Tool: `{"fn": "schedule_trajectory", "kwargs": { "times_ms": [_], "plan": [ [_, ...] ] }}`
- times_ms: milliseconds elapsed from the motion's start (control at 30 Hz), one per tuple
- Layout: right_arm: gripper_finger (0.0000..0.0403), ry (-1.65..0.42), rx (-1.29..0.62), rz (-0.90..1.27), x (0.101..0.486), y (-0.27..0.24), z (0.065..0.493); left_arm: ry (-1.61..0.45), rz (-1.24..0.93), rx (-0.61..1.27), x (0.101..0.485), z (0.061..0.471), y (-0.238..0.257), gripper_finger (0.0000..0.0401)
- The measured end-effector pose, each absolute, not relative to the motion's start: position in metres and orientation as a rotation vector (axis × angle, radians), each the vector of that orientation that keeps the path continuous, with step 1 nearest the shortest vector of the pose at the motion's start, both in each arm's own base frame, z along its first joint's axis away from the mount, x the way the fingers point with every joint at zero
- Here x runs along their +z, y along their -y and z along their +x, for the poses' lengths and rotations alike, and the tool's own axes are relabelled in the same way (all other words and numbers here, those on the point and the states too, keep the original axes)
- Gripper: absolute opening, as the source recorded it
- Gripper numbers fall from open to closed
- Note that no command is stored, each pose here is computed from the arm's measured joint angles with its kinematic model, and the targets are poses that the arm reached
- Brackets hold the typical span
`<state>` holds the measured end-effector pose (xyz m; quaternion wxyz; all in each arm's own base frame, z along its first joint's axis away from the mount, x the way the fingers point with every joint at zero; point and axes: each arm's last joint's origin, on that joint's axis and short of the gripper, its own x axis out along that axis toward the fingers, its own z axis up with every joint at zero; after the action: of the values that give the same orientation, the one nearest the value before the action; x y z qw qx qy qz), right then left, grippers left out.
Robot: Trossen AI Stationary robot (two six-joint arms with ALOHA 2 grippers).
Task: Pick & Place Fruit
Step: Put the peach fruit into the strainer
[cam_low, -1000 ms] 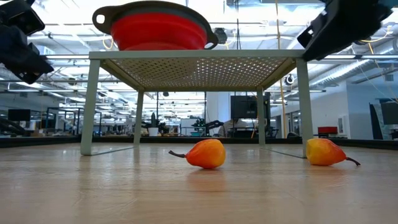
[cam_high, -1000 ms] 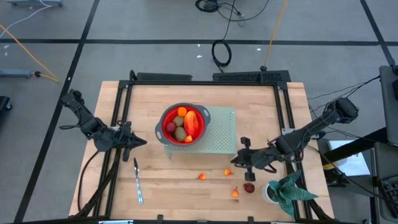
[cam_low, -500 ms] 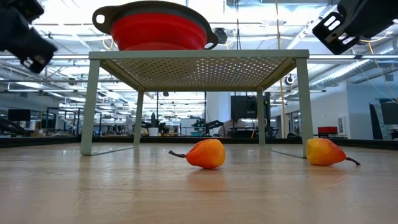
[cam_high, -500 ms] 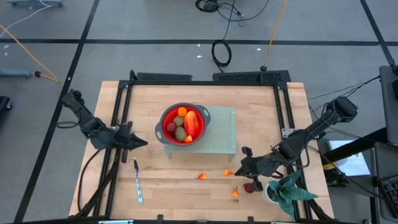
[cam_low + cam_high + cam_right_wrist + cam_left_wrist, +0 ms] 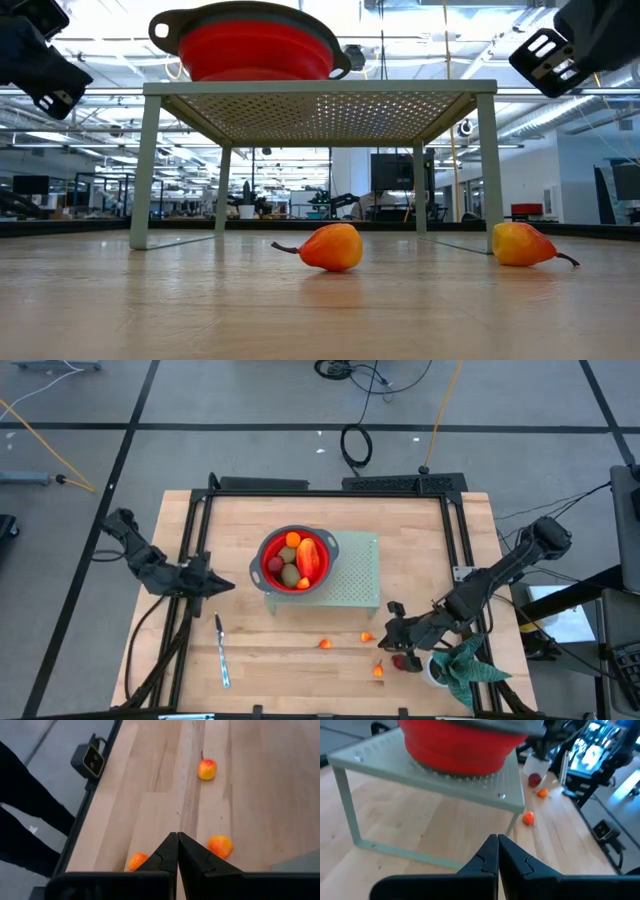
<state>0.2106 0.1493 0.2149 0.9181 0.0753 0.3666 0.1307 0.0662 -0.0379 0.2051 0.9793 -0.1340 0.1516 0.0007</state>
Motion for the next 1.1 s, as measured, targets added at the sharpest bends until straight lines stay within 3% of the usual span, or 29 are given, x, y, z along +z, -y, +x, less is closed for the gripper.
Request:
{"fn": "schedule_trajectory", "kwargs": {
  "times_ms": [667,1100],
  "plan": [
    [0.0004,-0.974,0.272,-0.129,0.208,-0.177,0.248,-0.252,-0.267,0.028,0.190,0.060,0.031,0.0003],
    [0.0004,-1.023,0.469,-0.368,0.195,-0.182,0.252,-0.253,-0.276,0.029,0.190,0.060,0.031,0.0005]
  ]
}}
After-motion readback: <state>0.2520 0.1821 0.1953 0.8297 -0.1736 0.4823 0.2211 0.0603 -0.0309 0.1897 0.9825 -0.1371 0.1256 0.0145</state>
